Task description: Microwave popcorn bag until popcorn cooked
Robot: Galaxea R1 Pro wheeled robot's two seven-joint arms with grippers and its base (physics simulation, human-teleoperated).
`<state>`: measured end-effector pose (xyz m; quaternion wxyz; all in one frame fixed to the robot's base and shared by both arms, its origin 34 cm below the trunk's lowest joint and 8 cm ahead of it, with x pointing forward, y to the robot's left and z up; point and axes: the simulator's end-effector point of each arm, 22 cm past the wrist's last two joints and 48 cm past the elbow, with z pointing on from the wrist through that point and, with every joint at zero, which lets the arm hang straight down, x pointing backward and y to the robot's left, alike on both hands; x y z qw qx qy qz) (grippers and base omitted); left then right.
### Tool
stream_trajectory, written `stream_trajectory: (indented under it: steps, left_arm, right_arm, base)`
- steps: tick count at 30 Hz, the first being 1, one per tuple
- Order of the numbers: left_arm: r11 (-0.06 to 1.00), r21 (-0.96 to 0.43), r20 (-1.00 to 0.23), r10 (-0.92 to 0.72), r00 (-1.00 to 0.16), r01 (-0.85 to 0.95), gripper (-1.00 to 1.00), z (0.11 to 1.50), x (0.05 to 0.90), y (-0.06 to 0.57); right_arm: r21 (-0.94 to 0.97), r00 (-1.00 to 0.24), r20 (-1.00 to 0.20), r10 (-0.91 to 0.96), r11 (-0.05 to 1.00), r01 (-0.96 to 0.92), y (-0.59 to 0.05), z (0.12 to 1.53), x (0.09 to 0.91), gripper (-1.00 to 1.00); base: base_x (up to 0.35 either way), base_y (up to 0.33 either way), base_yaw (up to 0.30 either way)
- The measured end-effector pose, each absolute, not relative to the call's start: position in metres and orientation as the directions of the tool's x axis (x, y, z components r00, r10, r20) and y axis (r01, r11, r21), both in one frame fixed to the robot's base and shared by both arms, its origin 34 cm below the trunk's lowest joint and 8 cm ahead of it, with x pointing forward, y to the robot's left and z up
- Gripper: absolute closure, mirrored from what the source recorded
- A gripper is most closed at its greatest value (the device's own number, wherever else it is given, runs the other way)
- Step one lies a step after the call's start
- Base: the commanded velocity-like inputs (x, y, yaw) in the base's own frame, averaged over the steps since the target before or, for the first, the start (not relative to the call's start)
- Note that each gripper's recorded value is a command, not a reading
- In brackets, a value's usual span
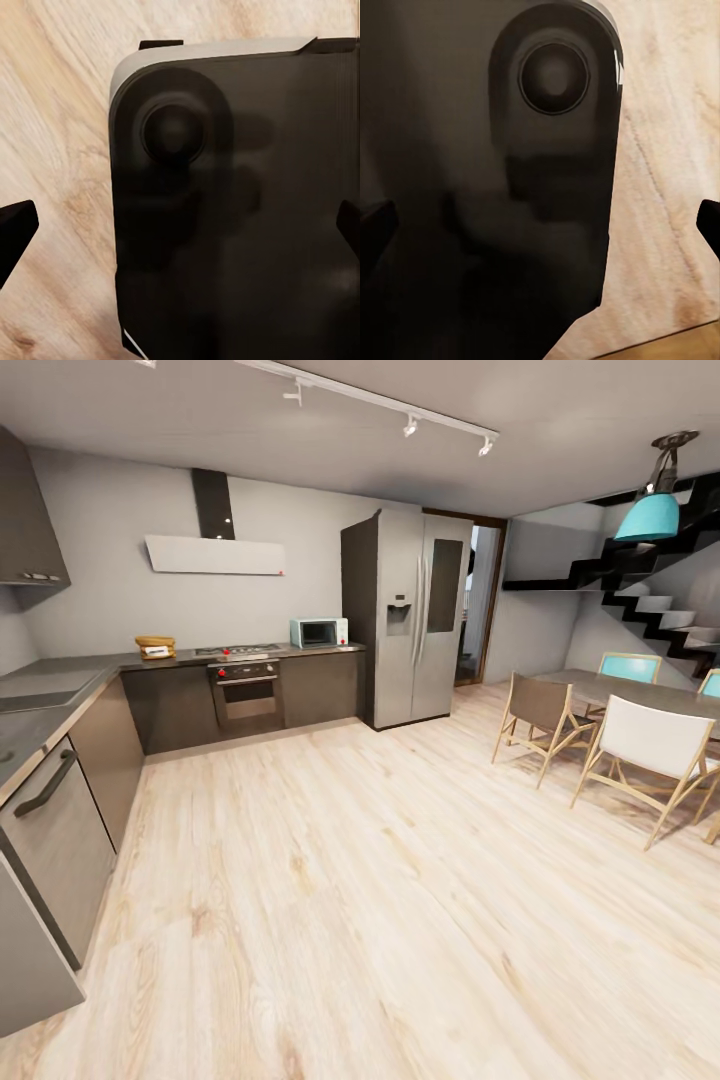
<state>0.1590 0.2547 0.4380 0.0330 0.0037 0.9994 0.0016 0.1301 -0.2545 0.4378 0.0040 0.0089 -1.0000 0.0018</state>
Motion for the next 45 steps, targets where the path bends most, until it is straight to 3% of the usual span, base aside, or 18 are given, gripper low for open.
stream_trajectory:
  steps: [45]
  left_arm:
    - [1.0, 0.004, -0.048, -0.027, -0.998, -0.027, -1.0, 0.4379, 0.155, 0.2515]
  right_arm:
    - [-0.004, -1.0, 0.007, -0.006, 1.0, -0.006, -0.2546, 0.4379, 0.1301, -1.0]
  base:
    - [0.31, 0.011, 0.0]
